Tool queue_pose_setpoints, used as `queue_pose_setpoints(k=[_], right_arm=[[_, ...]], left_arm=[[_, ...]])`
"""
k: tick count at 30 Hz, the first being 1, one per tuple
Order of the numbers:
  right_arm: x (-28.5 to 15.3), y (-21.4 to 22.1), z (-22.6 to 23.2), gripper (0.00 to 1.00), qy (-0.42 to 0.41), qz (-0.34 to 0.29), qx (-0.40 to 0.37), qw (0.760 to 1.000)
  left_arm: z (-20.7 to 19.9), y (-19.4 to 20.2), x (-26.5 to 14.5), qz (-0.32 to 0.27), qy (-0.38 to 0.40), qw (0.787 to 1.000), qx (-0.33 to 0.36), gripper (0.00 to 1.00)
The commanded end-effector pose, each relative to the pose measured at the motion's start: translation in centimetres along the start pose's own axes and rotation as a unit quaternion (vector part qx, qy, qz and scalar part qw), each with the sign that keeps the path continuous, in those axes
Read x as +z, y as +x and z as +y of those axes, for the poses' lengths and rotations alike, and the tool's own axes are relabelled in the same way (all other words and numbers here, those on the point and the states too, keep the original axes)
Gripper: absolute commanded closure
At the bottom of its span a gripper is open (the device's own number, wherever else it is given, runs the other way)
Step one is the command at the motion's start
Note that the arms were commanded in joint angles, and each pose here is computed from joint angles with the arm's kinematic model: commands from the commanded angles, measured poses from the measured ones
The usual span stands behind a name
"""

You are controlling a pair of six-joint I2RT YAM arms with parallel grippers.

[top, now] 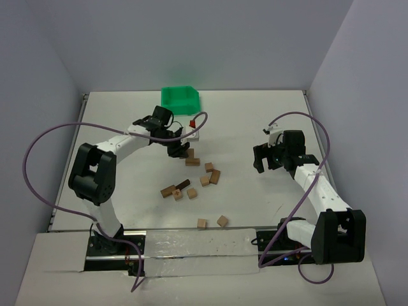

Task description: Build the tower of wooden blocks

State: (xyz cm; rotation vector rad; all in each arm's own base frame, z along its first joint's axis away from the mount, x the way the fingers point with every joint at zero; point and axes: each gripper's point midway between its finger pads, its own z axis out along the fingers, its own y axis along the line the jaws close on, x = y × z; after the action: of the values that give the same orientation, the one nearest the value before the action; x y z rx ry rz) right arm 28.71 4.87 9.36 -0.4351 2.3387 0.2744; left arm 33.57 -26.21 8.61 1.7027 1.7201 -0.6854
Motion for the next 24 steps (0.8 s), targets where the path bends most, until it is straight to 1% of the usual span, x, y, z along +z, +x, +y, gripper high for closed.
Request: queue_pose_setpoints(k=[1,12,24], right_arm=[[-0.9,-2.7,-0.7,0.0,0.013,-0.033,-0.012,0.999],[-0.9,-2.7,-0.6,0.0,0.013,-0.033,-0.013,0.999],[-0.8,-2.5,-0.7,0.0,0.014,-0.03,-0.015,0.999]], left_arm=[[0.3,-2.4,0.2,-0.029,-0.027,0.999,-0.007,1.0],[0.2,-2.5,2.0,-0.021,-0.023,0.999,-0.009,1.0],[0.2,-0.8,3.7,0.003,-0.016,1.0,-0.013,1.0]])
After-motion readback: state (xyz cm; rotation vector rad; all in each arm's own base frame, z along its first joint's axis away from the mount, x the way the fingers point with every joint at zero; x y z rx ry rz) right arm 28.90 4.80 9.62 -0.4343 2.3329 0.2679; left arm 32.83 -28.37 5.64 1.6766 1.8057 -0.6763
